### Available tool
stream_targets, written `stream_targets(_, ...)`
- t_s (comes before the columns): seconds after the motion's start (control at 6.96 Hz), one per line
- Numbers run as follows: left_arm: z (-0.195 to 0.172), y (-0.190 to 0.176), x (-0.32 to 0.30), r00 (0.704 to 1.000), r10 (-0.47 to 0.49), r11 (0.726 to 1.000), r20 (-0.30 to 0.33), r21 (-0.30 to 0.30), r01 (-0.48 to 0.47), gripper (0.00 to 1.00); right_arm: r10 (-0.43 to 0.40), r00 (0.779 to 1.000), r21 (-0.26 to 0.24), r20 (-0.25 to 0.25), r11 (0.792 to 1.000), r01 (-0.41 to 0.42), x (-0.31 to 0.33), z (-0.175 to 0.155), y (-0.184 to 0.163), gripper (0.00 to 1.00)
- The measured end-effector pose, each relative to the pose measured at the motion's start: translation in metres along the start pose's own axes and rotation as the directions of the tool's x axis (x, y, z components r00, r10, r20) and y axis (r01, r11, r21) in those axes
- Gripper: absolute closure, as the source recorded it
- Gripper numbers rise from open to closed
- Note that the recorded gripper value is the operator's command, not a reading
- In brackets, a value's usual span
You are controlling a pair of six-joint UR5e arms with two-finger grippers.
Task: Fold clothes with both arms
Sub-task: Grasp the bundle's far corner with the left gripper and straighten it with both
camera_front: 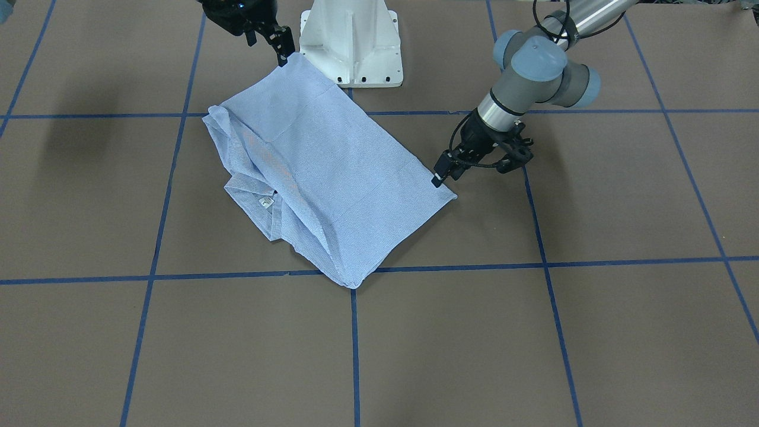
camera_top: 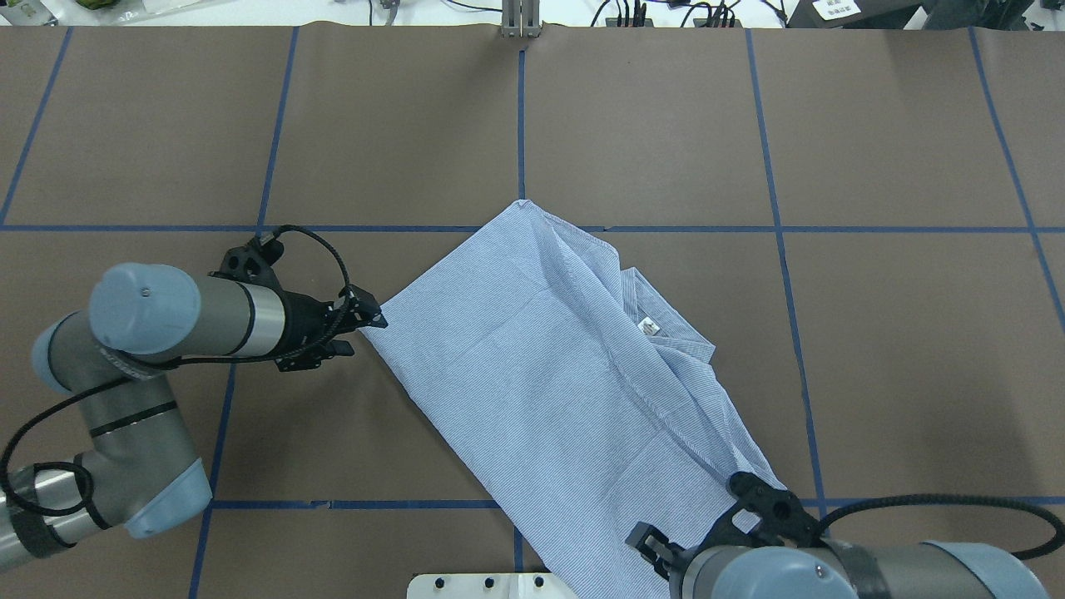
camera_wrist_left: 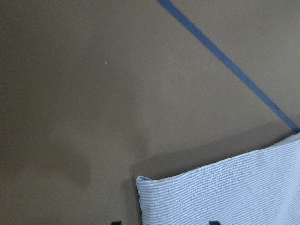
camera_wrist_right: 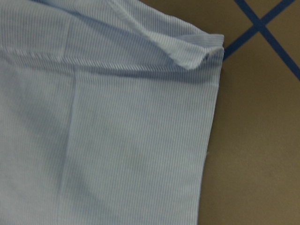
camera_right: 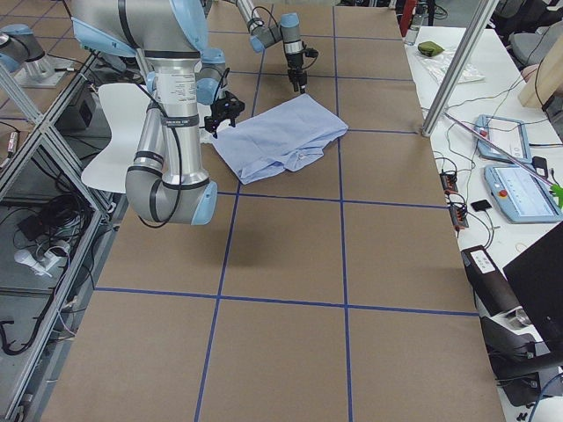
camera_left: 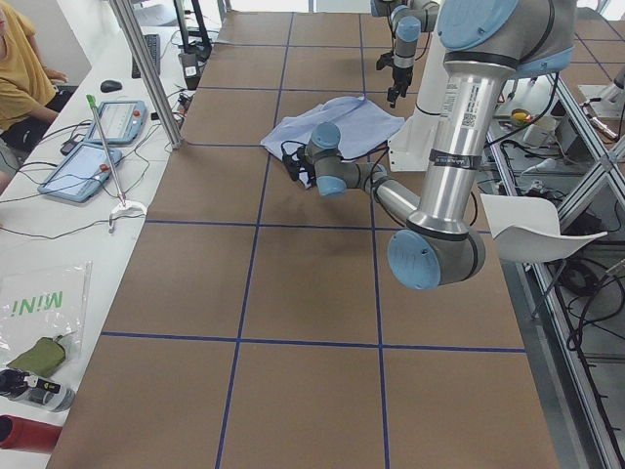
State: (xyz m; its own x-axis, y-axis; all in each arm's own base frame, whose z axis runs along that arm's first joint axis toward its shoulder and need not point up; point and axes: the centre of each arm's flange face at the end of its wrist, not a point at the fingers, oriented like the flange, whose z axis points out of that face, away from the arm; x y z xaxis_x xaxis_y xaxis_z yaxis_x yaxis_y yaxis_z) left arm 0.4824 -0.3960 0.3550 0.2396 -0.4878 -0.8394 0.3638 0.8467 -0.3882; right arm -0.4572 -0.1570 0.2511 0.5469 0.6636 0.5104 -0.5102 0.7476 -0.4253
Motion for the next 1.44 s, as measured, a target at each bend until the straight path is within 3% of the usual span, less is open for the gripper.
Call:
stream_targets(0.14,0.01,0.004,0.005,1.0,-0.002,1.0,0.016,0.008,0.002,0.61,0.031,0.999,0.025,0.021,0.999,-0.032,-0.011,-0.005,-0.022,0.0)
stream_targets(0.29,0.014,0.004,0.007,1.0,-0.005,1.0,0.021,0.022,0.005,1.0,0.047,0.998,0.042,0.033,0.998,-0.048,-0.018,-0.007,-0.035,0.0)
stream_targets(0.86,0.015,-0.006,0.012,1.0,0.003,0.995,0.004,0.096,-0.003,1.0,0.062,0.997,0.061,0.041,0.996,-0.064,-0.024,-0.007,-0.048,0.0)
stream_targets(1.01,0.019,-0.024,0.017,0.998,0.056,0.986,0.004,0.157,-0.056,1.0,0.068,0.997,0.065,0.044,0.995,-0.071,-0.026,-0.008,-0.052,0.0)
stream_targets(1.29,0.042,-0.09,0.063,0.986,0.165,0.942,0.002,0.295,-0.158,1.0,0.089,0.994,0.076,0.063,0.993,-0.094,-0.034,-0.013,-0.064,0.0)
stream_targets(1.44,0.058,-0.126,0.107,0.982,0.186,0.925,-0.03,0.343,-0.165,0.74,0.106,0.991,0.08,0.084,0.99,-0.112,-0.041,-0.019,-0.072,0.0)
